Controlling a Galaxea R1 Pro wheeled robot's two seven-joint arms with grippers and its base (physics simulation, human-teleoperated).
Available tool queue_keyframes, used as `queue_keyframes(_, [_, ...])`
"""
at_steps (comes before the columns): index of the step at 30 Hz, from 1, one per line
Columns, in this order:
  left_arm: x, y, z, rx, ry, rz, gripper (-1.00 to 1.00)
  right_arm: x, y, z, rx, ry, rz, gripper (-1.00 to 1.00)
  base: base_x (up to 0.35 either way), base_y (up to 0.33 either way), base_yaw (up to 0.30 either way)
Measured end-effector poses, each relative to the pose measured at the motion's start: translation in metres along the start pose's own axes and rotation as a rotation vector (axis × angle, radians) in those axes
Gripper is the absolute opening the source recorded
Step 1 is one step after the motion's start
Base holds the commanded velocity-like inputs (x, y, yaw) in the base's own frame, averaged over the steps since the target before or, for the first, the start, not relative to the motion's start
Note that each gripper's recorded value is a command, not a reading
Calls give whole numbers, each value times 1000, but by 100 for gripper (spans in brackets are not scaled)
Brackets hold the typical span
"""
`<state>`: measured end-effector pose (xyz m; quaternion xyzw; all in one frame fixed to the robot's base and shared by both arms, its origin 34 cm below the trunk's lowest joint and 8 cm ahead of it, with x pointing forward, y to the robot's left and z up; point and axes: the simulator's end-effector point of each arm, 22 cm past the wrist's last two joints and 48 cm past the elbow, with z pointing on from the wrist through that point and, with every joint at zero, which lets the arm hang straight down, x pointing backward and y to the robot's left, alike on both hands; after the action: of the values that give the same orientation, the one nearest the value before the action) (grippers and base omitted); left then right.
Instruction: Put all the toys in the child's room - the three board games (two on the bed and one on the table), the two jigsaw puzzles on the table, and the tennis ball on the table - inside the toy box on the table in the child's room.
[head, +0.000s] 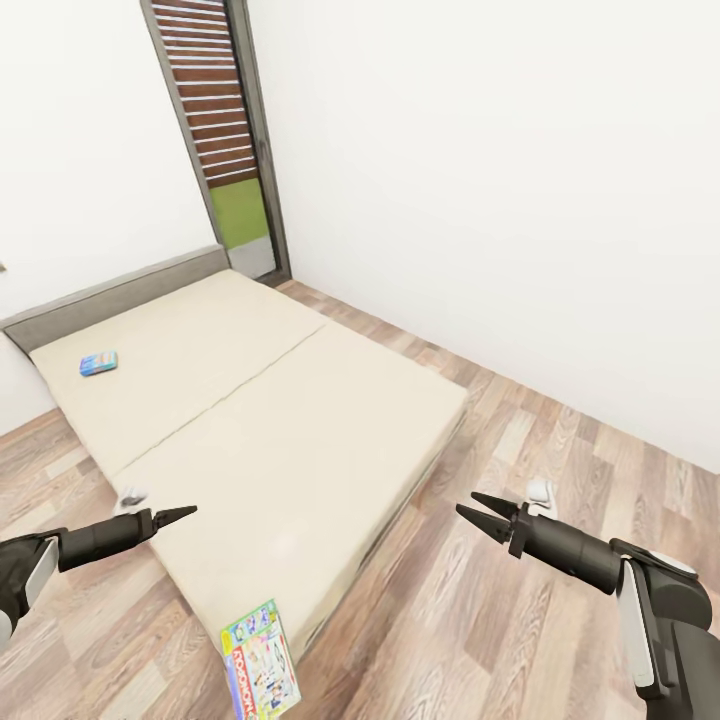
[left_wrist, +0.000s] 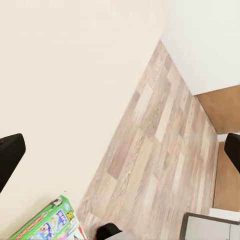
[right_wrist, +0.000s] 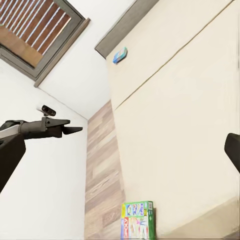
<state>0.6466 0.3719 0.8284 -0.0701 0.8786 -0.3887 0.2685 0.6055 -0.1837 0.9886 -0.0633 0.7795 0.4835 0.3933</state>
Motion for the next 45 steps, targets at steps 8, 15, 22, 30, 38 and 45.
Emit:
queue_keyframes(8, [0, 0, 0, -1, 1, 1, 100, 0, 0, 0, 0, 0, 0, 100, 21, -292, 14])
queue_keyframes(15, [1, 0, 0, -1, 1, 0, 100, 0, 0, 0, -1, 0, 0, 100, 61, -295, 3])
queue_keyframes(22, [0, 0, 1, 0, 1, 0, 100, 0, 0, 0, -1, 0, -1, 100, 70, -295, 1])
queue_keyframes(30, [0, 0, 0, 0, 1, 1, 100, 0, 0, 0, -2, 0, -1, 100, 57, -295, 49])
queue_keyframes(38, [1, 0, 1, 0, 3, 1, 100, 0, 0, 0, -2, 0, -1, 100, 12, -296, 230])
queue_keyframes(45, [1, 0, 1, 1, 3, 1, 100, 0, 0, 0, -1, 0, -1, 100, 2, -275, 281])
